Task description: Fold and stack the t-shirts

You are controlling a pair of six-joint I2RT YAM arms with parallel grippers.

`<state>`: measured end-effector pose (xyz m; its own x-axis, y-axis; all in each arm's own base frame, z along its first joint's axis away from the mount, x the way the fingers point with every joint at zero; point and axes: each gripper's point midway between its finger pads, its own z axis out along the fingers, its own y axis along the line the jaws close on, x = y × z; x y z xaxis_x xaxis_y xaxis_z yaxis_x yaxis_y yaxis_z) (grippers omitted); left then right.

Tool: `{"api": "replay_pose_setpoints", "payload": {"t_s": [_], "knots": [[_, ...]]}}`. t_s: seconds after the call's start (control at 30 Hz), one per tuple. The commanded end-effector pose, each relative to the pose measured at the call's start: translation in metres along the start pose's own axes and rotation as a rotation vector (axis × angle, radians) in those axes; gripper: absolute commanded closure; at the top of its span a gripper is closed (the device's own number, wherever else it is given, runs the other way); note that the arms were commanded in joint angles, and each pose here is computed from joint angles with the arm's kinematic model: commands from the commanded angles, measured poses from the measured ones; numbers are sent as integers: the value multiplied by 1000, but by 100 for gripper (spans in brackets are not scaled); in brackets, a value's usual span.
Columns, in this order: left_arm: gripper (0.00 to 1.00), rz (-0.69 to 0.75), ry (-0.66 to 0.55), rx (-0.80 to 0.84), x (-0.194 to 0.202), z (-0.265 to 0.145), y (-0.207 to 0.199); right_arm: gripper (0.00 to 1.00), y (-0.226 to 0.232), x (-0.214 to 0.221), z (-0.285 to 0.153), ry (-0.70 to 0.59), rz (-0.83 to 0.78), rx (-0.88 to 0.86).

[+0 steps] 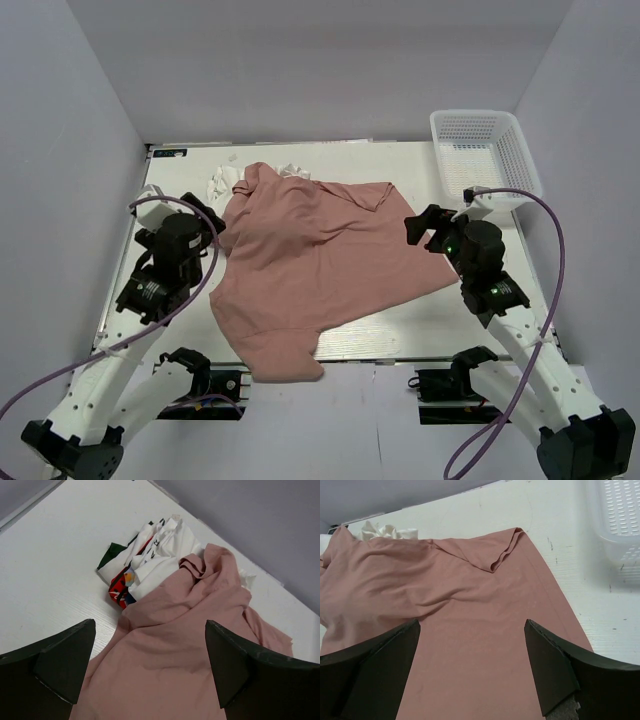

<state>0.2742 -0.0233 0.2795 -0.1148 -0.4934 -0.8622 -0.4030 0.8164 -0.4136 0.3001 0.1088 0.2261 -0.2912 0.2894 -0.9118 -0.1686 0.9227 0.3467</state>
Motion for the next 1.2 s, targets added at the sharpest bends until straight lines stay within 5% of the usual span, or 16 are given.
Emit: {"api": "replay_pose_setpoints", "payload": {"t_s": [0.0, 0.47, 0.63, 0.93, 1.17], "knots": [[0, 28, 7, -19, 1, 5, -3, 10, 10, -15, 0, -48, 24, -36], [0, 59, 9, -68, 10, 8, 11, 10, 45, 23, 52, 158, -30, -206], [0, 41, -10, -99, 8, 9, 16, 10, 87, 99, 113, 433, -36, -333], [0, 53, -14, -157, 11, 11, 26, 10, 154, 158, 183, 574, -158, -400], [0, 72, 0, -171, 17, 15, 26, 10, 117, 217, 186, 687, -96, -281]]}}
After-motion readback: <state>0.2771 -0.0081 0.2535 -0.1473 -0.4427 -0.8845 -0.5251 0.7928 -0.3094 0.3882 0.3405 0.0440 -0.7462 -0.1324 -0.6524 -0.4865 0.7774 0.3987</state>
